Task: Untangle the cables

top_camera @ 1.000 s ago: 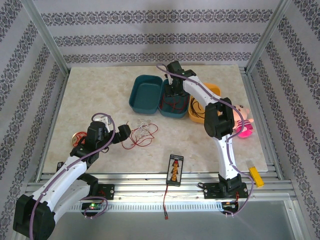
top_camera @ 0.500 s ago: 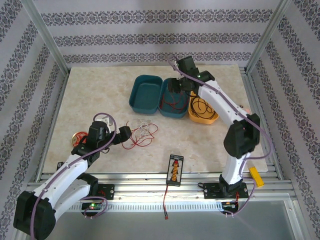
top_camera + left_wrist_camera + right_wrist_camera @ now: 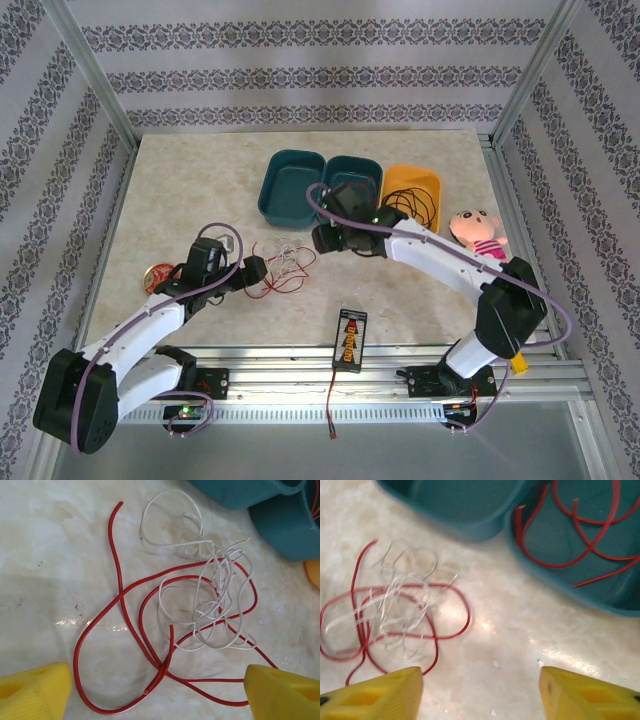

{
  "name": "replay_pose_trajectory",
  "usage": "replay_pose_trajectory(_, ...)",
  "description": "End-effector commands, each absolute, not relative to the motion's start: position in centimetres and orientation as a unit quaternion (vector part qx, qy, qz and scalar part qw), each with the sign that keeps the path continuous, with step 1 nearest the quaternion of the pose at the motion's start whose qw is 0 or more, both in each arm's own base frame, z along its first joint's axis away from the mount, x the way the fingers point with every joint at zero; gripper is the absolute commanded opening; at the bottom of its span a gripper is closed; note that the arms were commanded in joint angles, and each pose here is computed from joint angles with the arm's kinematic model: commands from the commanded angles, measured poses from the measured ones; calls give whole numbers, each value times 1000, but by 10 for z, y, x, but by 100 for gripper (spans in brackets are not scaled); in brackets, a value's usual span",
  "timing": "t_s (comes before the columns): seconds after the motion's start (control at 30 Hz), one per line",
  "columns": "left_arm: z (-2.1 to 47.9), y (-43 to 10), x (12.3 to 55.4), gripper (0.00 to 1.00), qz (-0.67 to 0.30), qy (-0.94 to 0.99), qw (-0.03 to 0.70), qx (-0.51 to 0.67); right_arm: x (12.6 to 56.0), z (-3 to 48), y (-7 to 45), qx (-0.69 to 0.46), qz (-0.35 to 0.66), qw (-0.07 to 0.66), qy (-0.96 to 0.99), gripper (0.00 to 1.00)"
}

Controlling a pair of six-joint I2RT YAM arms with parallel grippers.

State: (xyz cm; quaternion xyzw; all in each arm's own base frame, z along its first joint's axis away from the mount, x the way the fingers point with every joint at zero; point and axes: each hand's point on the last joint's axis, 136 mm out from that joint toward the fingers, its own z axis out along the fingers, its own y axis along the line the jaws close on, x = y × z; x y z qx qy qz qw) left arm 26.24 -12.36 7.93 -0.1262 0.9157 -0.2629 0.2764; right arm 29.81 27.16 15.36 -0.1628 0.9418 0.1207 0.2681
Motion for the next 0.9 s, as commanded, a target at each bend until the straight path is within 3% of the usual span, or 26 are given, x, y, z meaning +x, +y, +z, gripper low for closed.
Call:
replay_pose_trajectory(0.0, 91, -130, 273, 87, -281, 908, 287, -114, 284, 162, 278, -172, 121, 302, 930, 72)
replay_pose_trajectory(0.1, 98, -142, 279, 85, -316, 897, 291, -108, 262, 146, 291, -211, 128, 288, 925, 78)
replay_pose_trajectory(0.3, 106, -155, 296, 83, -345, 885, 294, -103, 241, 120, 303, -232, 129, 260, 928, 78)
replay_pose_trajectory(0.6, 95, -174, 316, 73, -340, 895, 276, -83, 221, 84, 327, -163, 179, 177, 954, 56)
replay_pose_trajectory(0.87, 80, -181, 324, 63, -335, 901, 262, -80, 216, 60, 349, -127, 223, 150, 955, 41)
